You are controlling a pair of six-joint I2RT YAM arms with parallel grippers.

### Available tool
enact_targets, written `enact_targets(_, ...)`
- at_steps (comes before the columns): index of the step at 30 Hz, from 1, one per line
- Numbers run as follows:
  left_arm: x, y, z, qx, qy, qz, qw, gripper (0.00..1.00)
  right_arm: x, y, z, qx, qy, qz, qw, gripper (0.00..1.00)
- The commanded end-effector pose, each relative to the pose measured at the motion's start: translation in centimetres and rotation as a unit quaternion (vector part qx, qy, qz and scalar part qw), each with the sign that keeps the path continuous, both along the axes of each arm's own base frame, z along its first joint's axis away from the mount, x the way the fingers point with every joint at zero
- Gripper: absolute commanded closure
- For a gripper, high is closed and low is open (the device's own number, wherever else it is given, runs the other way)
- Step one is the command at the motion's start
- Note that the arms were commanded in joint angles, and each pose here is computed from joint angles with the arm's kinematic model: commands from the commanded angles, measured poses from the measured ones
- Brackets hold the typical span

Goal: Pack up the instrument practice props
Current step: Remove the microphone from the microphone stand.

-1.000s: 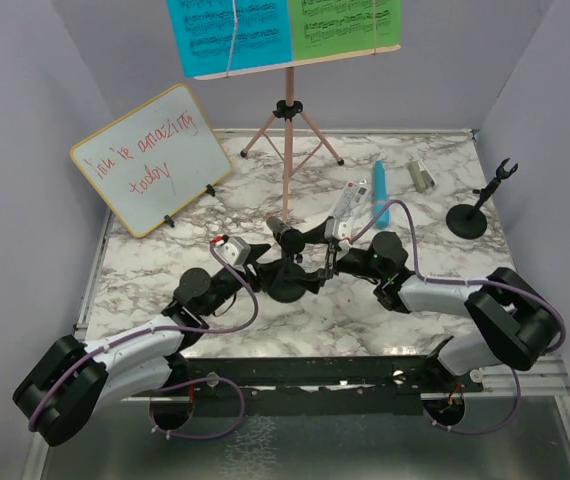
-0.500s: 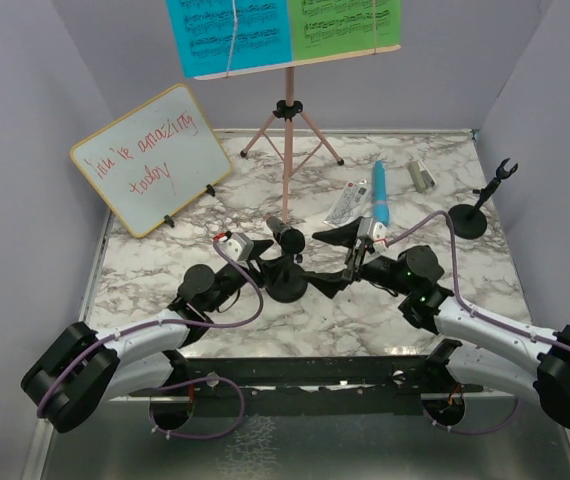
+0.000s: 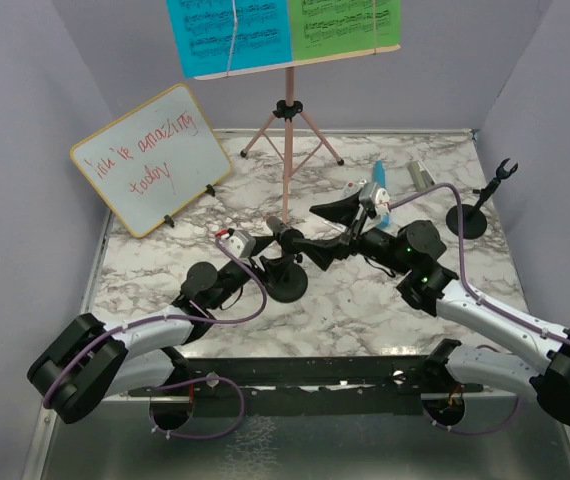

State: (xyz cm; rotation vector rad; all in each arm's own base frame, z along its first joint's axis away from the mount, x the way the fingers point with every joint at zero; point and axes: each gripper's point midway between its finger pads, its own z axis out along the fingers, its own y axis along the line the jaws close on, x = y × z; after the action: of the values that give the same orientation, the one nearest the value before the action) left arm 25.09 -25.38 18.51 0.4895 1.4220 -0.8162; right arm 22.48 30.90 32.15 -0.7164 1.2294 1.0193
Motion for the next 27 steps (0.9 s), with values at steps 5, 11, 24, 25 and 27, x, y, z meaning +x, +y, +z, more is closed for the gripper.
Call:
enact_targets(5, 0.4, -0.5, 1.9, -0.024, -0.02, -0.002, 1.0, 0.01, 1.3, -0.2, -2.7, -0.039, 0.05, -0.034, 0.997, 0.14)
enact_targets(11, 0.6, -1.0, 1.8, -0.022, -0.021, -0.008, 1.0, 0.05, 1.7, -1.4, -4.2, -0.076, 0.055, -0.064, 0.993, 0.18)
enact_targets(24, -0.1, -1.2, 1.4, -0.045, -0.019, -0.025, 0.998, 0.29, 1.2, -2.2, -6.4, -0.163, 0.029, -0.056, 0.985, 0.2)
enact_targets(25, -0.3, -1.3, 1.4, -0.05, -0.018, -0.03, 0.998, 0.31, 1.1, -1.9, -6.3, -0.163, 0.026, -0.048, 0.985, 0.2)
enact_targets(27, -0.4, -1.6, 1.4, -0.057, -0.017, -0.037, 0.998, 0.33, 0.9, -1.4, -6.3, -0.166, 0.025, -0.032, 0.985, 0.21)
